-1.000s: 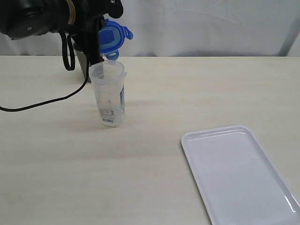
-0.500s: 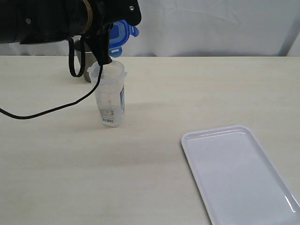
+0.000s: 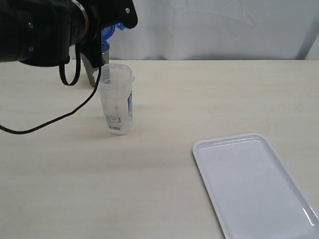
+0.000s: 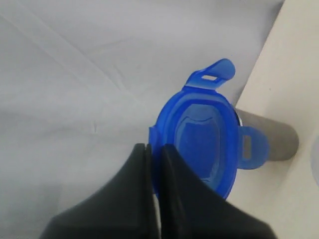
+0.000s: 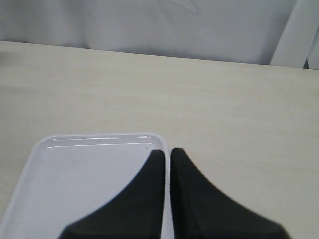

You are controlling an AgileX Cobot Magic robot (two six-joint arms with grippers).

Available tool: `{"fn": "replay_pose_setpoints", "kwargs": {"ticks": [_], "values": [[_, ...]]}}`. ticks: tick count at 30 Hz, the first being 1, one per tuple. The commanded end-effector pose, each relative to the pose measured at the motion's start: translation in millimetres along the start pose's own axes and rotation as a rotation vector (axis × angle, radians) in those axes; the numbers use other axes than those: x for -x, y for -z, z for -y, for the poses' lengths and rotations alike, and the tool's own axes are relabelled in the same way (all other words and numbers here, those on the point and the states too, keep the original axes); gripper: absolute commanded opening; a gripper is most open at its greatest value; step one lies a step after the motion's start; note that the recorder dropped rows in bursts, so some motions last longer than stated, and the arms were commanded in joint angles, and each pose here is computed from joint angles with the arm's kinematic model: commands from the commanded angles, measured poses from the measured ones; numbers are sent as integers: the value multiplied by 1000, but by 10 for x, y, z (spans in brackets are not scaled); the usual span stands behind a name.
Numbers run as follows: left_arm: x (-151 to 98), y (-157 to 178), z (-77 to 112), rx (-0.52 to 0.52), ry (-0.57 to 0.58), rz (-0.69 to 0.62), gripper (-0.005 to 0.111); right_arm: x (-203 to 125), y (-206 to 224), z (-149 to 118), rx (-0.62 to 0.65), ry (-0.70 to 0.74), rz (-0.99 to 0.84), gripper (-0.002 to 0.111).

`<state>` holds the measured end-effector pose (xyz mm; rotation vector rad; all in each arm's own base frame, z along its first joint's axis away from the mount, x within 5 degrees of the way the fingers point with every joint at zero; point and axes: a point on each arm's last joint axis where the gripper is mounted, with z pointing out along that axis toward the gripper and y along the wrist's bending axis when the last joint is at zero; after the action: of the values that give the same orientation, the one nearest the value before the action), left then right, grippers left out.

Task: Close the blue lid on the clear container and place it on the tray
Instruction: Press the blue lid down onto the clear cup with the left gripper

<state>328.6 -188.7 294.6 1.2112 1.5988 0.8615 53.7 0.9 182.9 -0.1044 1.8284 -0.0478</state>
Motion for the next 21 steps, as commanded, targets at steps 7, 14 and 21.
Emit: {"fn": "replay_pose_setpoints", "kwargs": {"ticks": [7, 14, 21], "values": [[-64, 12, 145, -9, 26, 11, 0, -6, 0, 4, -8, 2, 5, 4], [-30, 35, 179, -19, 22, 23, 0, -6, 0, 4, -8, 2, 5, 4], [51, 102, 251, -7, -20, 52, 0, -6, 0, 4, -8, 2, 5, 4]]}}
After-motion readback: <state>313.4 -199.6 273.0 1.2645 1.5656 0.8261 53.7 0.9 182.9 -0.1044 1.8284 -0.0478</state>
